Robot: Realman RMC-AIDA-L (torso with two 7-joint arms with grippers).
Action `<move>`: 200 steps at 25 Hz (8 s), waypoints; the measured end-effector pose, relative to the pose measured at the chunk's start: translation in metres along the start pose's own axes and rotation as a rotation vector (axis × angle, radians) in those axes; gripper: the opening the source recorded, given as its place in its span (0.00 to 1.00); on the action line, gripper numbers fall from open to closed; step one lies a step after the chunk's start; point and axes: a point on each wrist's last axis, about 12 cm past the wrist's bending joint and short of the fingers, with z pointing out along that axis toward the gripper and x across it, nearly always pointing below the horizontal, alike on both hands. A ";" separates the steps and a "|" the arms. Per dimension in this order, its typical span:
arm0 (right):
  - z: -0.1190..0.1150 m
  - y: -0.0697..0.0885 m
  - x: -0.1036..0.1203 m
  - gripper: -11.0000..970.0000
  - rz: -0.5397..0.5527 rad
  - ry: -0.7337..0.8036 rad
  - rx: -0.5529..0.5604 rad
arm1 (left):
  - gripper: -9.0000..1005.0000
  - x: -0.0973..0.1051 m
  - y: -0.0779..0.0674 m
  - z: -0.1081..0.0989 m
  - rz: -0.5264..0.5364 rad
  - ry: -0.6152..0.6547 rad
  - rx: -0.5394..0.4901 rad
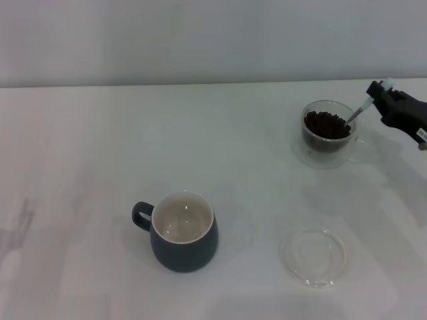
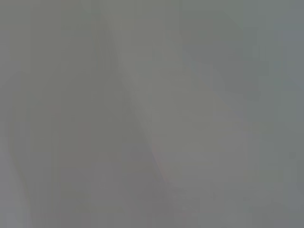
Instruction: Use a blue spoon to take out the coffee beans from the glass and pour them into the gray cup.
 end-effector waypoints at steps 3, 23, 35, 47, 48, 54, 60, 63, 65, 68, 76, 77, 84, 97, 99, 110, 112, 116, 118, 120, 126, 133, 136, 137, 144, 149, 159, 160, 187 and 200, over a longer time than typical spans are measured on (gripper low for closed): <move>-0.001 -0.003 0.000 0.16 0.074 -0.003 0.026 | 0.86 0.000 0.000 -0.001 0.000 0.001 -0.001; -0.006 -0.015 0.003 0.16 0.455 -0.019 0.114 | 0.86 0.001 0.000 -0.004 -0.003 0.007 -0.007; -0.010 -0.020 0.003 0.16 0.578 -0.090 0.146 | 0.86 0.002 0.002 -0.006 0.001 0.010 -0.011; -0.013 -0.024 0.002 0.16 0.721 -0.127 0.162 | 0.86 0.001 0.004 -0.005 0.009 0.010 -0.011; -0.013 -0.024 0.002 0.16 0.740 -0.128 0.159 | 0.86 0.001 0.004 -0.005 0.009 0.010 -0.011; -0.009 -0.015 -0.003 0.16 0.777 -0.114 0.065 | 0.86 0.001 0.007 -0.003 0.021 0.008 -0.010; -0.001 0.003 -0.004 0.16 0.808 -0.007 -0.066 | 0.86 0.001 0.007 -0.002 0.023 0.014 -0.009; 0.004 0.014 -0.001 0.16 0.798 0.038 -0.126 | 0.86 0.001 0.007 -0.001 0.024 0.012 -0.007; 0.009 0.025 0.003 0.16 0.789 0.090 -0.169 | 0.86 0.000 0.006 0.001 0.026 0.010 -0.003; 0.016 0.039 0.008 0.16 0.772 0.159 -0.222 | 0.86 -0.001 0.005 0.004 0.028 0.007 0.001; 0.028 0.067 0.018 0.16 0.719 0.284 -0.324 | 0.86 -0.002 0.002 0.013 0.030 0.010 0.017; 0.029 0.071 0.019 0.16 0.708 0.300 -0.339 | 0.86 -0.001 0.001 0.014 0.030 0.015 0.017; 0.033 0.086 0.025 0.16 0.658 0.359 -0.382 | 0.86 0.000 0.000 0.018 0.032 0.035 0.021; 0.047 0.116 0.020 0.16 0.327 0.307 -0.523 | 0.86 0.000 0.000 0.020 0.031 0.033 0.024; 0.047 0.123 0.018 0.16 0.237 0.283 -0.569 | 0.86 0.000 0.000 0.020 0.031 0.033 0.024; 0.039 0.124 0.012 0.17 0.033 0.171 -0.638 | 0.86 -0.002 0.003 0.022 0.034 0.026 0.007; 0.031 0.110 0.005 0.17 0.112 0.133 -0.604 | 0.86 -0.002 0.004 0.022 0.037 0.026 0.003; 0.001 0.074 -0.009 0.17 0.311 0.050 -0.561 | 0.86 -0.002 0.005 0.021 0.036 0.027 0.001; -0.016 0.053 -0.013 0.18 0.384 0.028 -0.522 | 0.86 -0.002 0.005 0.022 0.035 0.029 0.001; -0.032 0.033 -0.015 0.18 0.418 0.040 -0.477 | 0.86 -0.002 0.005 0.022 0.036 0.030 0.002; -0.069 -0.009 -0.018 0.19 0.427 0.205 -0.373 | 0.86 -0.002 0.005 0.023 0.041 0.029 0.001; -0.089 -0.017 -0.002 0.20 0.439 0.299 -0.308 | 0.86 -0.003 0.005 0.025 0.042 0.027 0.004; -0.088 -0.013 0.008 0.20 0.433 0.324 -0.297 | 0.86 -0.003 0.004 0.026 0.042 0.024 0.008; -0.087 -0.012 0.010 0.20 0.427 0.327 -0.295 | 0.86 -0.003 0.004 0.027 0.043 0.023 0.010; -0.080 -0.006 0.022 0.21 0.413 0.349 -0.272 | 0.86 -0.004 0.003 0.027 0.043 0.022 0.015; -0.077 -0.001 0.033 0.22 0.413 0.377 -0.255 | 0.86 -0.004 0.002 0.029 0.044 0.018 0.019; -0.073 0.007 0.043 0.23 0.426 0.390 -0.241 | 0.86 -0.005 0.001 0.031 0.044 0.016 0.024; -0.073 0.006 0.044 0.24 0.423 0.394 -0.237 | 0.86 -0.005 0.001 0.031 0.044 0.016 0.024; -0.057 -0.002 0.033 0.40 0.329 0.336 -0.198 | 0.86 -0.004 0.001 0.028 0.042 0.017 0.016; -0.068 -0.014 0.018 0.88 -0.119 -0.117 0.059 | 0.86 -0.003 0.002 0.027 0.036 0.024 0.011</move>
